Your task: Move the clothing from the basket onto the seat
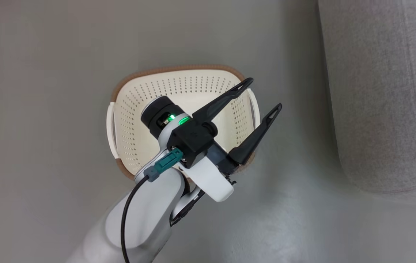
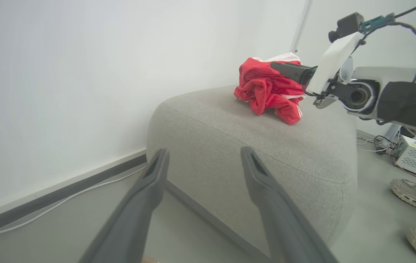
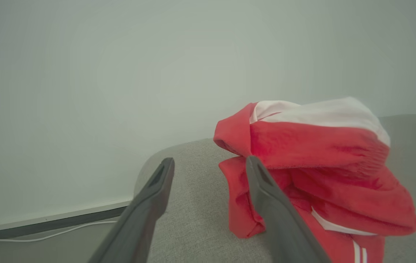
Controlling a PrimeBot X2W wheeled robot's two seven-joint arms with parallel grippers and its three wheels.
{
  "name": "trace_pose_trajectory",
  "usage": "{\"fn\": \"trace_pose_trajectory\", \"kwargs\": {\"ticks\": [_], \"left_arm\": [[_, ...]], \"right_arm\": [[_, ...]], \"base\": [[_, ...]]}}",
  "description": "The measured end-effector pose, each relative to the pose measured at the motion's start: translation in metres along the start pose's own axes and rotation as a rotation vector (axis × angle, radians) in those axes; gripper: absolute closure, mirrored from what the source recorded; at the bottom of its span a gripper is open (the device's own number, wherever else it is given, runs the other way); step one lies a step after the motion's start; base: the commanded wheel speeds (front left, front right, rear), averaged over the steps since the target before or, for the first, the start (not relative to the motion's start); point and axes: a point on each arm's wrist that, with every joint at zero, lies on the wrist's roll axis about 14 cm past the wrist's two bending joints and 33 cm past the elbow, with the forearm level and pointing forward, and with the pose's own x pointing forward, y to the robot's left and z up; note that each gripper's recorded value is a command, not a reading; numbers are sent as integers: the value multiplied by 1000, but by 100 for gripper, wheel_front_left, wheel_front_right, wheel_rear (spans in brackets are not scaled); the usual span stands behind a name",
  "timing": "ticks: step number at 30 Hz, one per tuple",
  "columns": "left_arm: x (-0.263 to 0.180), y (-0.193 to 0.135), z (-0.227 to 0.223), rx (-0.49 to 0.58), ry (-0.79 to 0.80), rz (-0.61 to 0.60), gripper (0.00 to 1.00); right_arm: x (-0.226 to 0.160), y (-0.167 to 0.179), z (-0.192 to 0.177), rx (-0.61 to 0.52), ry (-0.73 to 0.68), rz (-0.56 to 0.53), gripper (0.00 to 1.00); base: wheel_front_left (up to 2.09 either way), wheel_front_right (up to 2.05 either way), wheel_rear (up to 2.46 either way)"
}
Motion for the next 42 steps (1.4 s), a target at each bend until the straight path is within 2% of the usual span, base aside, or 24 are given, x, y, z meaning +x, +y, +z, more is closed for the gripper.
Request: {"fn": "trace_pose_trajectory", "kwargs": {"ticks": [6,13,27,36,42], "left_arm": [[-12,7,17,33,-17,62,0],[-36,26,41,70,-45,186,0],[-121,80,93,153,-130,523,0],[-191,95,99,208,-114,728,0],[-222,95,97,222,-107,809,0]], "right_arm": [[-16,16,14,18,-21,48,0],[-41,56,30,45,-45,162,0],[-90,128,59,106,-91,379,0],[-127,147,64,138,-95,429,0],[-145,150,66,145,-98,442,0]], "base": [[0,0,0],[0,0,0],[0,0,0],[0,0,0],[0,0,0]]}}
